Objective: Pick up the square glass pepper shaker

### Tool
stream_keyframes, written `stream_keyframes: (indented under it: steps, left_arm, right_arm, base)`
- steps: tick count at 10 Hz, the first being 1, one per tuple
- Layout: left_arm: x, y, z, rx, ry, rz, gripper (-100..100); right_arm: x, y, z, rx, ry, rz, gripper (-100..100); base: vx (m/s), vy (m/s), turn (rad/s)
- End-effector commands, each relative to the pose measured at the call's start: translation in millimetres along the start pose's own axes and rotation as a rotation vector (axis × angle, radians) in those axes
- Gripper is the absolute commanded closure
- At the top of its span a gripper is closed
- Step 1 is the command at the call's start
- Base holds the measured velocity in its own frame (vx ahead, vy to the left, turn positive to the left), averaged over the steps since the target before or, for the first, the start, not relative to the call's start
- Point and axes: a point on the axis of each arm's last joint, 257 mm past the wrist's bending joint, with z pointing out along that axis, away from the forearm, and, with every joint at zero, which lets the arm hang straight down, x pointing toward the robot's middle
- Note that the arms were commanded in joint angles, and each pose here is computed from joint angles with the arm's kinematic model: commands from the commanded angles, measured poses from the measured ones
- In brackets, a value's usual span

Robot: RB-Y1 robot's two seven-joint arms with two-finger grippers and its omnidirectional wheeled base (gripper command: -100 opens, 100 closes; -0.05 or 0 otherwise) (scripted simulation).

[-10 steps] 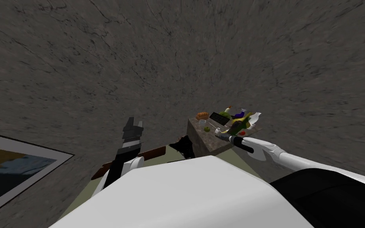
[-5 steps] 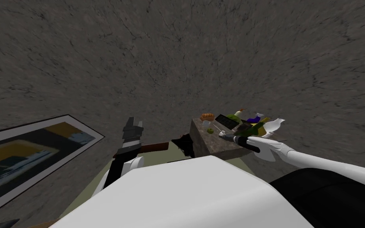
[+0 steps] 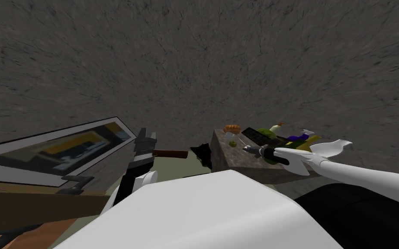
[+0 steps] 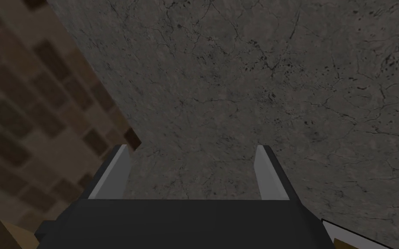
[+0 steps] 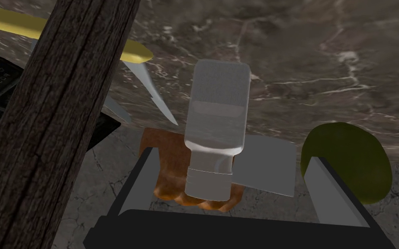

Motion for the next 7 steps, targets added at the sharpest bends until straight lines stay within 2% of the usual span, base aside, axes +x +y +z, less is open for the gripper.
stream_keyframes:
  steps: [1, 2, 3, 7]
  left_arm:
    - [0.0, 0, 0.0, 0.0, 0.0, 0.0, 0]
    - [-0.1, 0, -0.1, 0.0, 0.0, 0.0, 0]
    - [0.0, 0, -0.1, 0.0, 0.0, 0.0, 0]
    - [0.0, 0, 0.0, 0.0, 0.0, 0.0, 0]
  right_arm:
    - [0, 0, 0.0, 0.0, 0.0, 0.0, -100]
    - [0, 0, -0.1, 0.0, 0.001, 0.002, 0]
    - [4, -10, -0.3, 0.02, 0.006, 0.022, -100]
    - [22, -48, -3.1, 0.1, 0.023, 0.102, -100]
  base:
    - [-0.034, -0.028, 0.037]
    - [-0.007, -0.005, -0.007]
    - [-0.046, -0.005, 0.206]
    - [-0.115, -0.012, 0.295]
